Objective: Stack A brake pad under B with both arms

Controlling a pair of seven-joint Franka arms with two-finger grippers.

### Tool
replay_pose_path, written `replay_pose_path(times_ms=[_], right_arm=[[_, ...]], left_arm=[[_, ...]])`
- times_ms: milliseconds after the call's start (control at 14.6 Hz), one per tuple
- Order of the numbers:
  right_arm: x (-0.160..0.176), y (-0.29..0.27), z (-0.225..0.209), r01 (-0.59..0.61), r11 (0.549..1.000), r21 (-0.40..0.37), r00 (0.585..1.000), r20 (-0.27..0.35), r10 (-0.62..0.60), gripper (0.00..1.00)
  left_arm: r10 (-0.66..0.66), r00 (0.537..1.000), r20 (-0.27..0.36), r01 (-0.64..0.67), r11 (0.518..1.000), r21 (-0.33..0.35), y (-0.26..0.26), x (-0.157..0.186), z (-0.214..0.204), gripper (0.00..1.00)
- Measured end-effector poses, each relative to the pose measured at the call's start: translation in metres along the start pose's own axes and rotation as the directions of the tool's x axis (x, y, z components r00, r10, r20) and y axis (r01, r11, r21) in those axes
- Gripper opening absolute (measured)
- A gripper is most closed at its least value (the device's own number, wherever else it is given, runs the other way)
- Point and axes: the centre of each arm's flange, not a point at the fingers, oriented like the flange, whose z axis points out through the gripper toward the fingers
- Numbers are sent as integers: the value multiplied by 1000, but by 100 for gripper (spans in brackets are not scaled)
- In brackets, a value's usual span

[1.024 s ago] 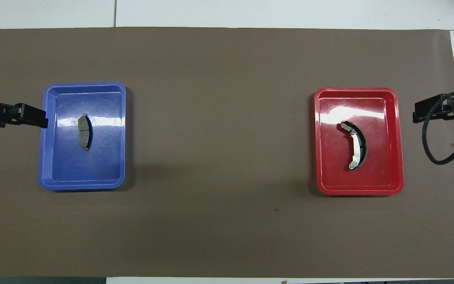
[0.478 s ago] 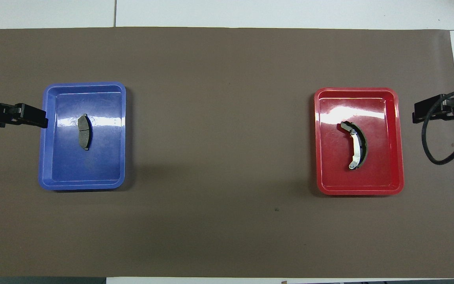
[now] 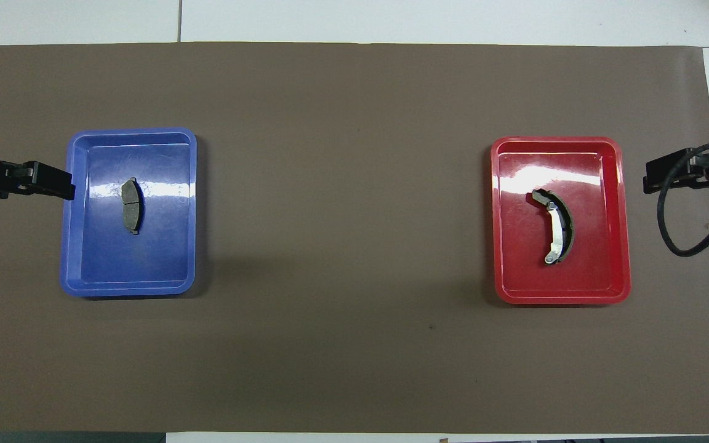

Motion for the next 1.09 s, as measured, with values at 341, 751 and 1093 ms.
replay_pose_path(times_ms=[341,751,1093], right_arm=[[0,0,0,0,1000,0,1000,0,0,100],[0,0,0,0,1000,0,1000,1,0,100],[-2,-1,21,2,1000,-1,1000,15,-2,100]], left_arm=[[-3,1000,-5,3,1000,0,-2,1,3,98],[-3,999,-50,3,1000,2,-2,12,70,96],[5,996,-86,-5,1000,6,-3,46,172,96]])
